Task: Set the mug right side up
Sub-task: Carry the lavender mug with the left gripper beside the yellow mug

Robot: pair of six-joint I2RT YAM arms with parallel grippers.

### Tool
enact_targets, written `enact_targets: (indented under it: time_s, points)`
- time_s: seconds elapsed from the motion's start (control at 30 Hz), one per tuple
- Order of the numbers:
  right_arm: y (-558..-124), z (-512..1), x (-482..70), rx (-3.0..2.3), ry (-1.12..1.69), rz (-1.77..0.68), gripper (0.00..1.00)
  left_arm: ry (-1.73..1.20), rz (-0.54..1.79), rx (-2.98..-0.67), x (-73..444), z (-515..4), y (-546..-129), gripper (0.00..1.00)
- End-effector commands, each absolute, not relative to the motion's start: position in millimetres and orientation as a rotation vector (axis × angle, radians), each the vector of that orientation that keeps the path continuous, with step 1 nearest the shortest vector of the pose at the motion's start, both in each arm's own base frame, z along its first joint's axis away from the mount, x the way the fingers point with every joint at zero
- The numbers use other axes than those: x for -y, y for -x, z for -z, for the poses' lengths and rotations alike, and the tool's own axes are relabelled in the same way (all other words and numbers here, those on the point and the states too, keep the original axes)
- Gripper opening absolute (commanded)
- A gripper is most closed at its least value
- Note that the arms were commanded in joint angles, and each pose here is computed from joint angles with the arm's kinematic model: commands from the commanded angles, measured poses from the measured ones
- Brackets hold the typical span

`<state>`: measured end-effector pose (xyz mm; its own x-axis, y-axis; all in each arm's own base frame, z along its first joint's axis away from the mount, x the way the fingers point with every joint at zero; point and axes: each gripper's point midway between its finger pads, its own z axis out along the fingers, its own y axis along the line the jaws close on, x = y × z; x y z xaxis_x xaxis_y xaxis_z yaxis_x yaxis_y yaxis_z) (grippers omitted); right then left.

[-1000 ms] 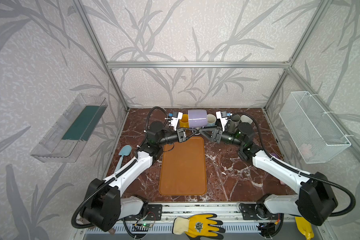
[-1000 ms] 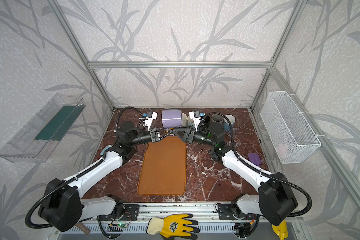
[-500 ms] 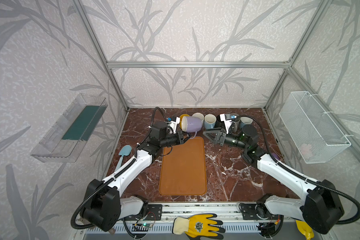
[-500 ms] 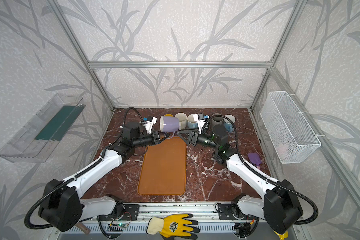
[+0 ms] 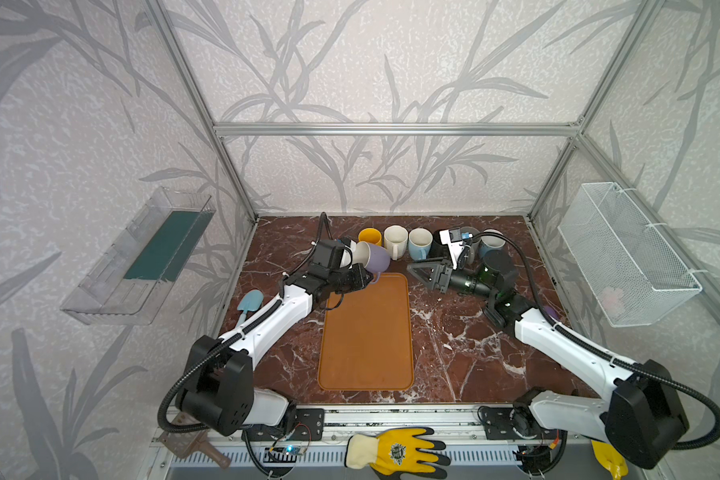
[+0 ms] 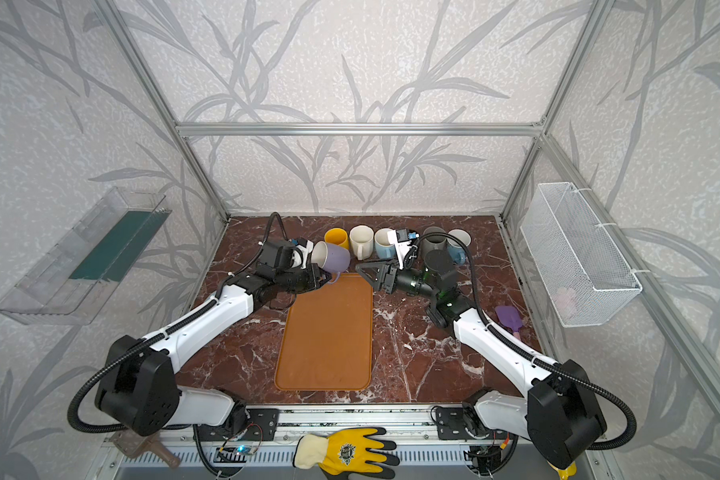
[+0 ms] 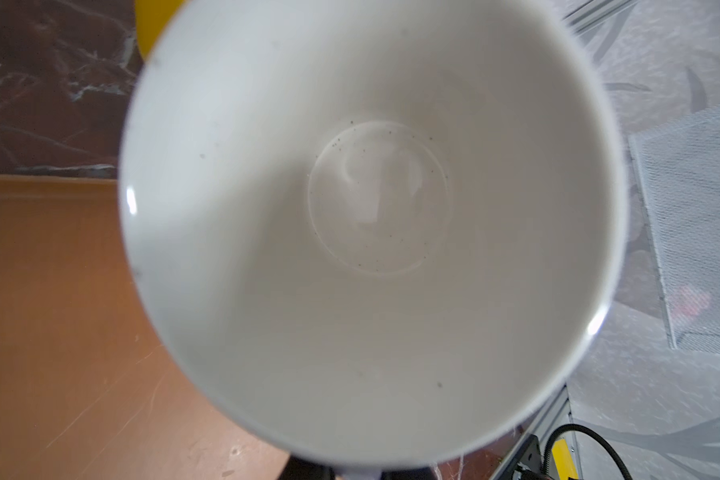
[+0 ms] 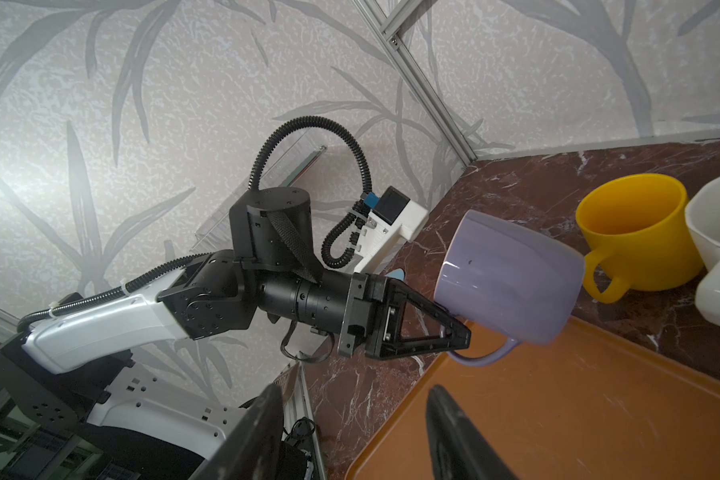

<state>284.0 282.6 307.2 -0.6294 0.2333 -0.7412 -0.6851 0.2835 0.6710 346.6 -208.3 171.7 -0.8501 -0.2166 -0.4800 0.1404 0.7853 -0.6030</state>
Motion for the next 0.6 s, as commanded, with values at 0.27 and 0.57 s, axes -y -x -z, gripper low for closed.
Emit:
enact_targets:
  time_s: [0.27,0.57]
  points:
    - [-281.9,-307.8,-276.5,-1.752,0.420,-1.430,0.54,0.114,0.448,-2.457,157.7,-183.7,-362.8,0.00]
    - [-281.8,-302.2,-276.7,-1.772,0.419,-1.429,0.53,0.165,0.132,-2.552,119.5,-174.1,-358.0,0.00]
